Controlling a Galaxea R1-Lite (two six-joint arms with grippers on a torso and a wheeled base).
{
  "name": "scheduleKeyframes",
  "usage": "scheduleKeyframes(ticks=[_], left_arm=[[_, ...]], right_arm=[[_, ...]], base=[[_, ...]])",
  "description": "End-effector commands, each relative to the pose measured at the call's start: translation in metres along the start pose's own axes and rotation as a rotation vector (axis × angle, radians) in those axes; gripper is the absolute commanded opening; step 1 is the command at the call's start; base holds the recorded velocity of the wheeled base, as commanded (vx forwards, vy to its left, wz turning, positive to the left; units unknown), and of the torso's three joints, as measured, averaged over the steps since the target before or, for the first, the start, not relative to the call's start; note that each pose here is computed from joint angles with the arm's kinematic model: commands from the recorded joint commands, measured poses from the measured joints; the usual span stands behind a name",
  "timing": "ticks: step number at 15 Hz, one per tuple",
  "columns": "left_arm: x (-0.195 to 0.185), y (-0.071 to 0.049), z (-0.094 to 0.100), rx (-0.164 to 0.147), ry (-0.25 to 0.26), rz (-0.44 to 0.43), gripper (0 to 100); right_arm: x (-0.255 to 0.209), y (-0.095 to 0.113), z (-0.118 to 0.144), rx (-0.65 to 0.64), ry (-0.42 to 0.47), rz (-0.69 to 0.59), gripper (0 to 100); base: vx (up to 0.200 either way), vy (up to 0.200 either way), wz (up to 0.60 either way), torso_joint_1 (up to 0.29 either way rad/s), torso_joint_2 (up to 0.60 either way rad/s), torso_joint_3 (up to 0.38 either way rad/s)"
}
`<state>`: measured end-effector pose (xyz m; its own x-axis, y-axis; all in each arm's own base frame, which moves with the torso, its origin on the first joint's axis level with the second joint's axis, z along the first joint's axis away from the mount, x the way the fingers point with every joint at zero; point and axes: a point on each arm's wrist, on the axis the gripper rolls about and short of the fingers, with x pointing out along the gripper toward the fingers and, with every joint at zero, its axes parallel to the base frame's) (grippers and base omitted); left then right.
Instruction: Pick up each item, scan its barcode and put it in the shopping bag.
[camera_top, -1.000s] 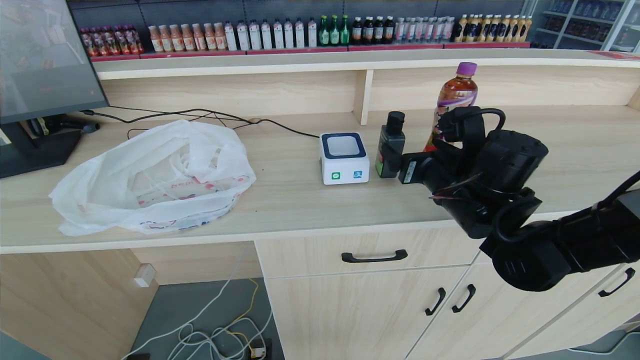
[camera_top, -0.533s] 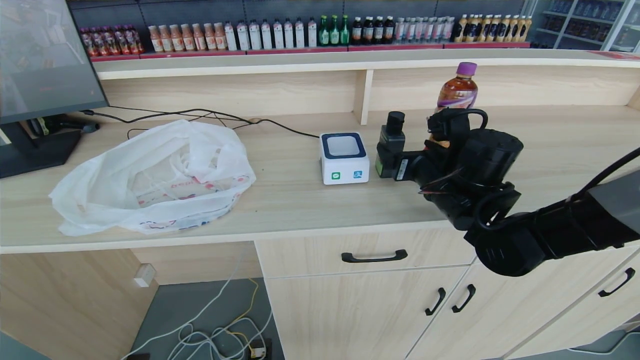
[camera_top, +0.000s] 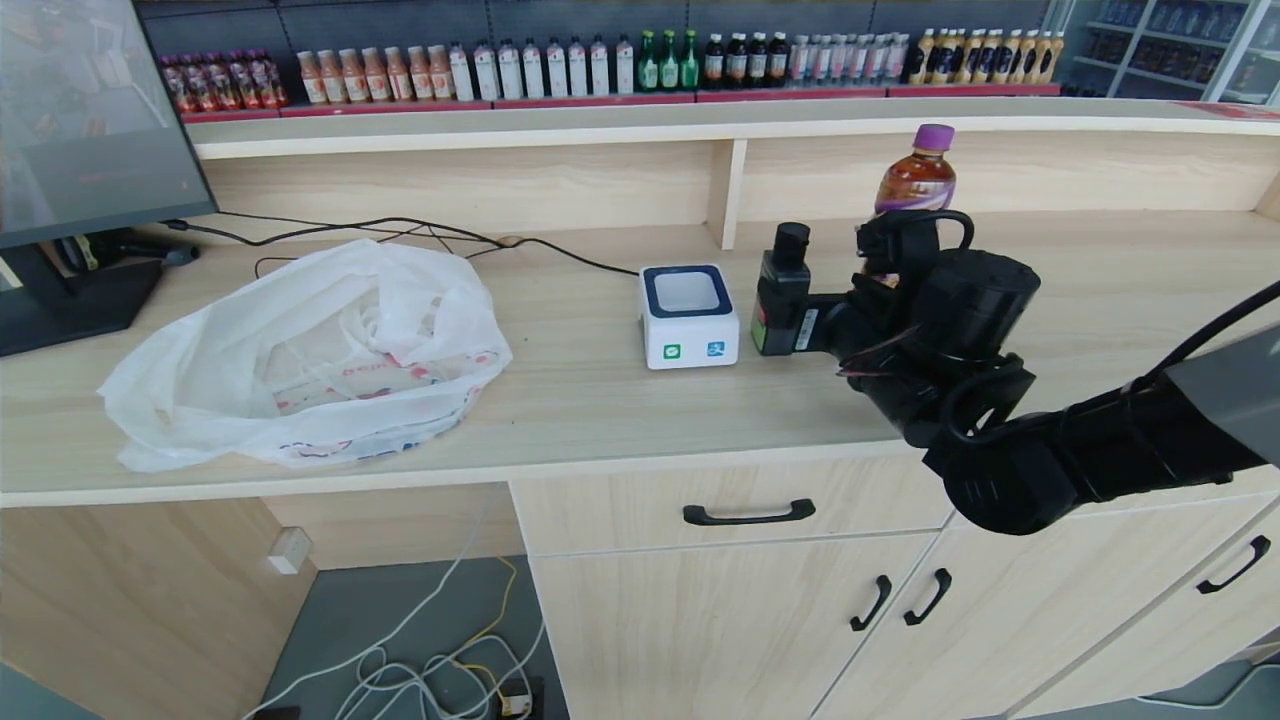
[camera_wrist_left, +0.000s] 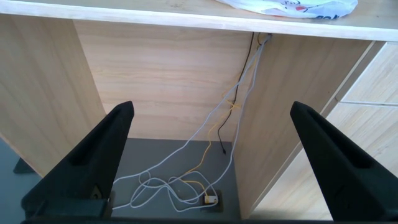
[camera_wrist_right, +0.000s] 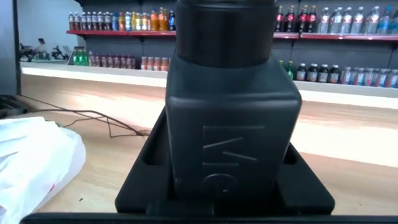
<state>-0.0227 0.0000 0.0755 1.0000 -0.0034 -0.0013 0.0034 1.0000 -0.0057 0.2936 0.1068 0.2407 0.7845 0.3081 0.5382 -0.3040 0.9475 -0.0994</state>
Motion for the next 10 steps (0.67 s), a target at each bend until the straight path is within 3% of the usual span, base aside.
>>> scheduleKeyframes(ticks=[1, 10], left_arm=[[0.000, 0.000, 0.000, 0.001, 0.000, 0.000, 100], [0.000, 0.000, 0.000, 0.001, 0.000, 0.000, 100]], right_arm=[[-0.013, 0.020, 0.006, 0.056, 0.029, -0.012, 0], [-0.031, 0.012, -0.010, 0.081, 0.126, -0.047, 0]], base=[[0.000, 0.000, 0.00, 0.000, 0.00, 0.000], [0.000, 0.000, 0.00, 0.000, 0.00, 0.000]])
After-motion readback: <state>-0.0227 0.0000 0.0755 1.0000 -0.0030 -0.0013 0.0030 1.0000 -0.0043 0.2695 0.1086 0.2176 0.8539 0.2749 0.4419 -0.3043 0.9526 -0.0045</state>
